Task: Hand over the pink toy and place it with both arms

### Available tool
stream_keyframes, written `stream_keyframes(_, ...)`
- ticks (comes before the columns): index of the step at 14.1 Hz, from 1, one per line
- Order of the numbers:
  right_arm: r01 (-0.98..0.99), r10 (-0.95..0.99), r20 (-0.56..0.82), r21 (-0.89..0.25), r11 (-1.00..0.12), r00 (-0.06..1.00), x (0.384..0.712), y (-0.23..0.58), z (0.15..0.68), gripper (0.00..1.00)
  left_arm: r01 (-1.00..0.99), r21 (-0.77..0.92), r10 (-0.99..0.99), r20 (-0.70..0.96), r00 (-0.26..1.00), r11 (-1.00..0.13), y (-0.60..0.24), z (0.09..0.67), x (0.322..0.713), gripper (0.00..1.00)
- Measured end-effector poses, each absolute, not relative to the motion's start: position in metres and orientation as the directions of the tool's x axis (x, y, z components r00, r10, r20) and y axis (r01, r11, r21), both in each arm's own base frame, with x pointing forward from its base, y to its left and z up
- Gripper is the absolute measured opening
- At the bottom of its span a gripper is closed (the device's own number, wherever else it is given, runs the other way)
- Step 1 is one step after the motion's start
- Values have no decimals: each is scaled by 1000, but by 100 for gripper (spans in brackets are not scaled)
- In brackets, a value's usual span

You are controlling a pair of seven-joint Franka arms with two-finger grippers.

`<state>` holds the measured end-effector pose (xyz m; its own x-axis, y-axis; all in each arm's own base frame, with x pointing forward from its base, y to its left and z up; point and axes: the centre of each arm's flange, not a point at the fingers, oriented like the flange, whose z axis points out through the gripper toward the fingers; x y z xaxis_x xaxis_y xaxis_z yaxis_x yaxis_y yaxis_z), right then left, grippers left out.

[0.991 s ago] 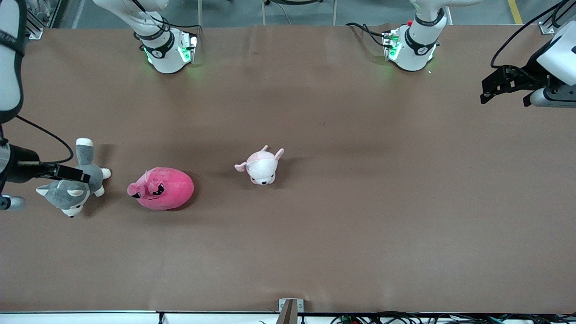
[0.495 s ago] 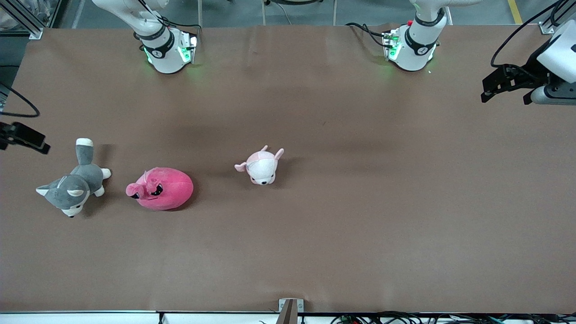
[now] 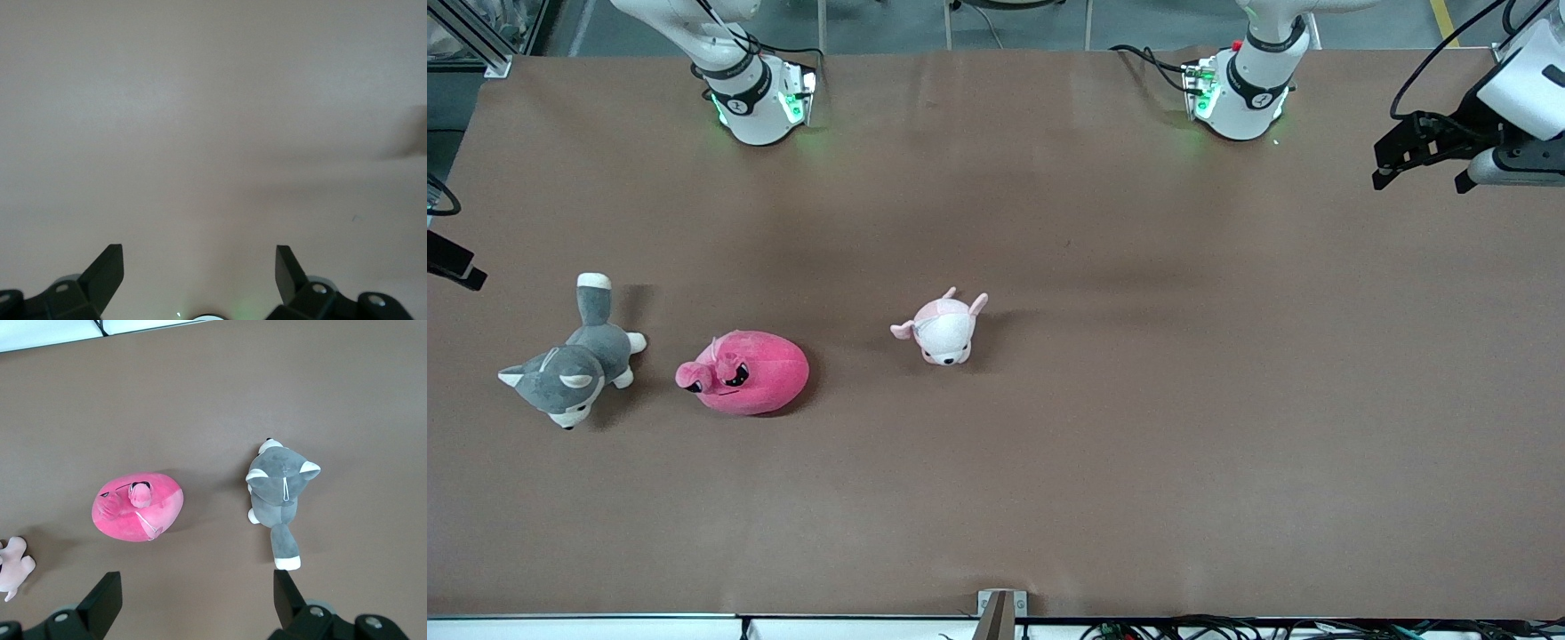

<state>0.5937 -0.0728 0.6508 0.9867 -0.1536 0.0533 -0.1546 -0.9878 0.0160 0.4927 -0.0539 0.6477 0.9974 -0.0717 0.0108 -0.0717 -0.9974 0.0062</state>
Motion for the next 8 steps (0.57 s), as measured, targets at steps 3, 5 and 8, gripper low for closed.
stream_keyframes(3, -134, -133, 81, 13, -991, 988, 591, -77, 653, 100, -71, 6, -71, 11, 997, -997, -54, 648, 493, 100)
stream_keyframes(5, -119, -118, 89, 12, -993, 989, 585, -76, 659, 100, -71, 6, -71, 11, 997, -997, -53, 648, 493, 100)
stream_keyframes(8, -109, -107, 84, 11, -994, 991, 575, -69, 660, 100, -71, 6, -71, 13, 997, -997, -53, 648, 493, 100)
